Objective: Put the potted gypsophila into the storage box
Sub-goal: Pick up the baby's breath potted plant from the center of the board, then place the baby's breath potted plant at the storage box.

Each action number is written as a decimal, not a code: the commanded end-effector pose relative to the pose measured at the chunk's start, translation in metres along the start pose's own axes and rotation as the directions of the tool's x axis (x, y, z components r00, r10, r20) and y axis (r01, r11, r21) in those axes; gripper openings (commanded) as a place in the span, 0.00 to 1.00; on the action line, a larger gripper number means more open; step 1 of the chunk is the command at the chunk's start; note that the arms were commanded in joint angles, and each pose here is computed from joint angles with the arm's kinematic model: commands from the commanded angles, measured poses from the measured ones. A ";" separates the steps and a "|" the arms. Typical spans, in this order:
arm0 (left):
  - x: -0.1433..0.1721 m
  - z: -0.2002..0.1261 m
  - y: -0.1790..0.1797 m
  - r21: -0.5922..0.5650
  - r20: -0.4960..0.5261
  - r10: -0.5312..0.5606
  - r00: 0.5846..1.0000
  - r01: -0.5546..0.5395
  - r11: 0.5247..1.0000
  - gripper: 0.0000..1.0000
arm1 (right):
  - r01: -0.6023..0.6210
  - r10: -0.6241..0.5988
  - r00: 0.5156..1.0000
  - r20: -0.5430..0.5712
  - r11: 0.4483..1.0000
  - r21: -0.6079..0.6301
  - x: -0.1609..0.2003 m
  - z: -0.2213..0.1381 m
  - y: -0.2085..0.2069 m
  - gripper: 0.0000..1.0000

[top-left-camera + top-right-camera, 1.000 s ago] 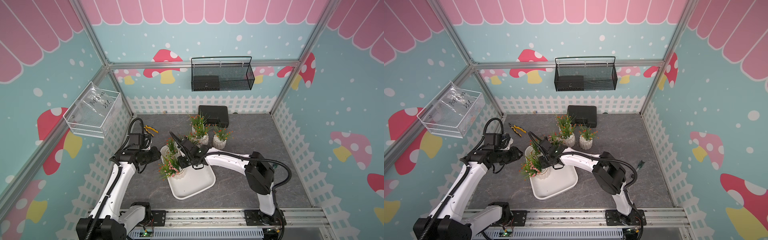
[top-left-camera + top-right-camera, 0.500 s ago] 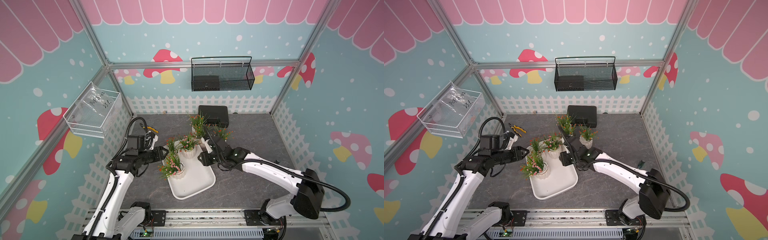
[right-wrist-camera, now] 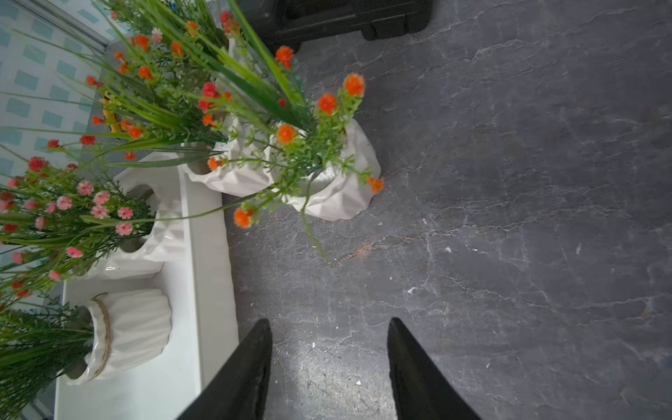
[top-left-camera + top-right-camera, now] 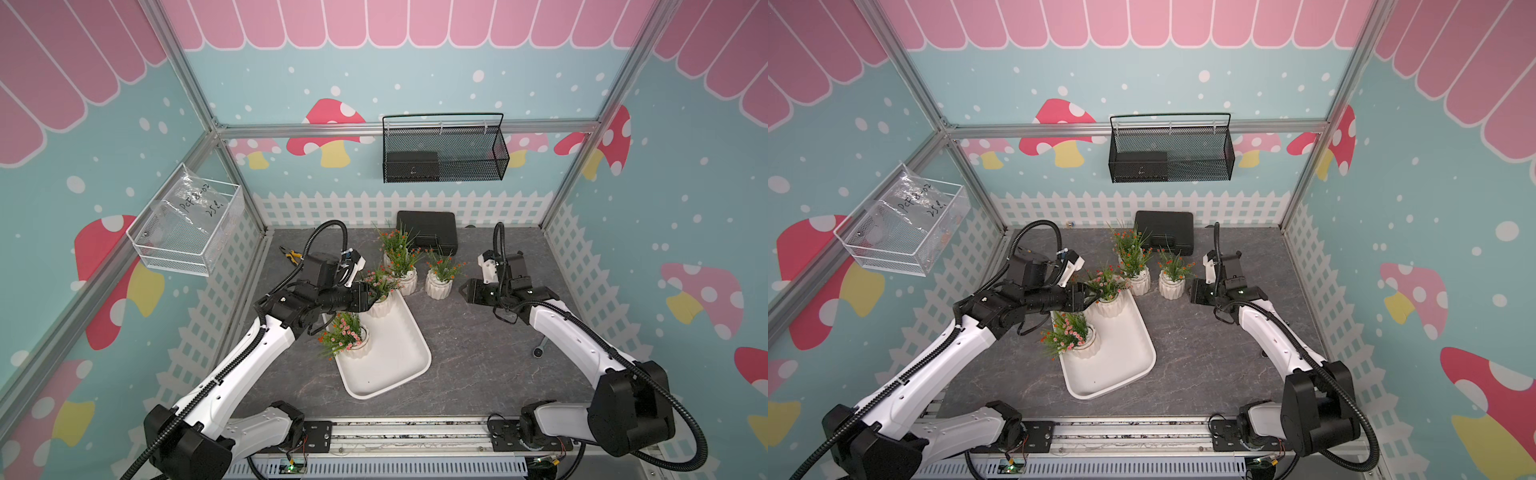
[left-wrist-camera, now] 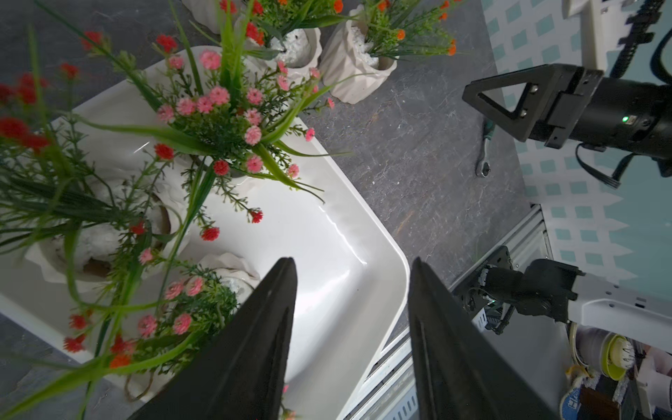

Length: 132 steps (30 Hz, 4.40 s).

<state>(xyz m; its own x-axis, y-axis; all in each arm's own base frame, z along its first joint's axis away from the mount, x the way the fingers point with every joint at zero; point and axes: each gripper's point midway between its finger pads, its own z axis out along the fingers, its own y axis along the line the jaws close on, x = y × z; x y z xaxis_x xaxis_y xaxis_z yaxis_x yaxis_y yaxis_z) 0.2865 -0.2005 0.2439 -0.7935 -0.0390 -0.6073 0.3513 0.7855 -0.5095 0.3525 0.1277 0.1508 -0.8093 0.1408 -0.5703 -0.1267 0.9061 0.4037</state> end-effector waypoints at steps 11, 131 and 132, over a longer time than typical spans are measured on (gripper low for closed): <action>-0.003 0.015 -0.004 0.065 -0.014 -0.036 0.999 0.037 0.997 0.51 | -0.050 0.047 0.997 -0.066 0.998 -0.044 -0.018 0.052 -0.016 0.43; 0.048 -0.023 0.062 -0.131 0.006 -0.211 0.978 0.210 0.969 0.47 | 0.532 -0.555 0.831 0.043 0.770 -0.352 0.035 0.001 0.209 0.07; 0.049 -0.024 0.064 -0.137 0.002 -0.213 0.977 0.212 0.968 0.47 | 0.532 -0.556 0.831 0.034 0.774 -0.343 0.036 0.006 0.210 0.07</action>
<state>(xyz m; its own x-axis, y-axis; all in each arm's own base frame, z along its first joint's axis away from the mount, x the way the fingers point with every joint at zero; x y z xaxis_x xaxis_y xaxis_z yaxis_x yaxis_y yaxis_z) 0.2688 -0.1411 0.2019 -0.8288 -0.2142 -0.5169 0.1147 0.8392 -0.5316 0.2851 0.3047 0.1833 -0.6478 -0.4084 -0.6431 -0.6957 0.6610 0.2811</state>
